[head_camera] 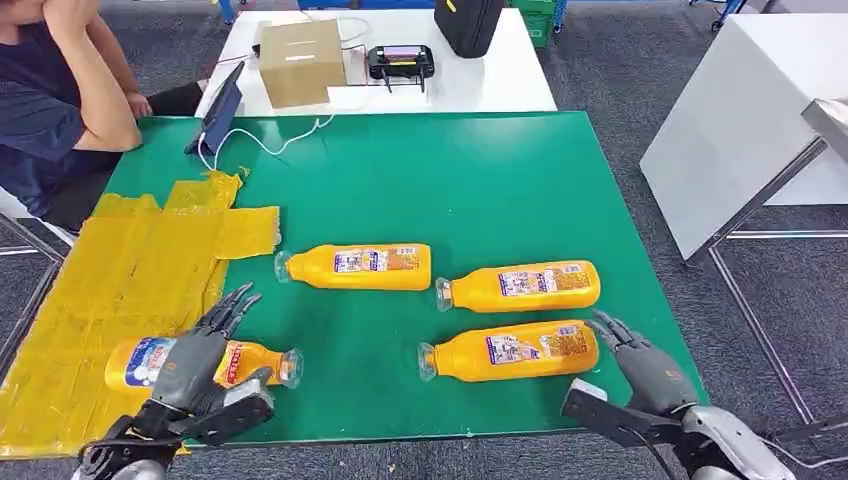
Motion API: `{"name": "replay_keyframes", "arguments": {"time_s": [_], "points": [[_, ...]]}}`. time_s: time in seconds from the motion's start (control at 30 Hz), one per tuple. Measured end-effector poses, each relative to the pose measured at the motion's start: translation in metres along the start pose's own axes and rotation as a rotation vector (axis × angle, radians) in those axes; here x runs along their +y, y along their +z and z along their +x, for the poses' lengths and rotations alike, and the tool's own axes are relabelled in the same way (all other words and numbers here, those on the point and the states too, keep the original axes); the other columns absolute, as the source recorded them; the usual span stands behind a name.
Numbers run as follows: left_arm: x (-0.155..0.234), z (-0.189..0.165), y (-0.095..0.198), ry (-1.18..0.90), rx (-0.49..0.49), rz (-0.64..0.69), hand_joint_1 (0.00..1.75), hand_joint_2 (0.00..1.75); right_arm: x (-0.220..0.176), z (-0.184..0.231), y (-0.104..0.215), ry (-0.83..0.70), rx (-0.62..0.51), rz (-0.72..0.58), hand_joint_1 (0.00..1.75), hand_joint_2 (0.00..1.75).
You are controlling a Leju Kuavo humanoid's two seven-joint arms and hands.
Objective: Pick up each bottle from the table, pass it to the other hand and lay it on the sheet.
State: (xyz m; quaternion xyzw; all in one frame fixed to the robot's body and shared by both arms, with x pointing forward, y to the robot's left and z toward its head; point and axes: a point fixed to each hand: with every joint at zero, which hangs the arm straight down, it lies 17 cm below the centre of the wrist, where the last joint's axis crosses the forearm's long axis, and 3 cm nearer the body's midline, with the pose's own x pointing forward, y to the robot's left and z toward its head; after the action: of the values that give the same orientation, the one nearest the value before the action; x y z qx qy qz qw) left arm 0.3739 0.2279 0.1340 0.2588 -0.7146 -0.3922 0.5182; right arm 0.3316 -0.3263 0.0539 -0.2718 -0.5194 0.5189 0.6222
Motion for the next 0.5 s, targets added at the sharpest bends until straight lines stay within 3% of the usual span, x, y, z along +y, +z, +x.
{"name": "replay_keyframes", "arguments": {"time_s": [0.17, 0.5], "points": [[0.01, 0.031, 0.003, 0.271, -0.032, 0.023, 0.0, 0.0, 0.01, 0.0, -0.001, 0.023, 0.006, 0.012, 0.0, 1.75], [0.025, 0.047, 0.009, 0.395, -0.048, 0.062, 0.0, 0.0, 0.019, 0.003, -0.012, 0.069, 0.015, 0.007, 0.0, 1.75]]}}
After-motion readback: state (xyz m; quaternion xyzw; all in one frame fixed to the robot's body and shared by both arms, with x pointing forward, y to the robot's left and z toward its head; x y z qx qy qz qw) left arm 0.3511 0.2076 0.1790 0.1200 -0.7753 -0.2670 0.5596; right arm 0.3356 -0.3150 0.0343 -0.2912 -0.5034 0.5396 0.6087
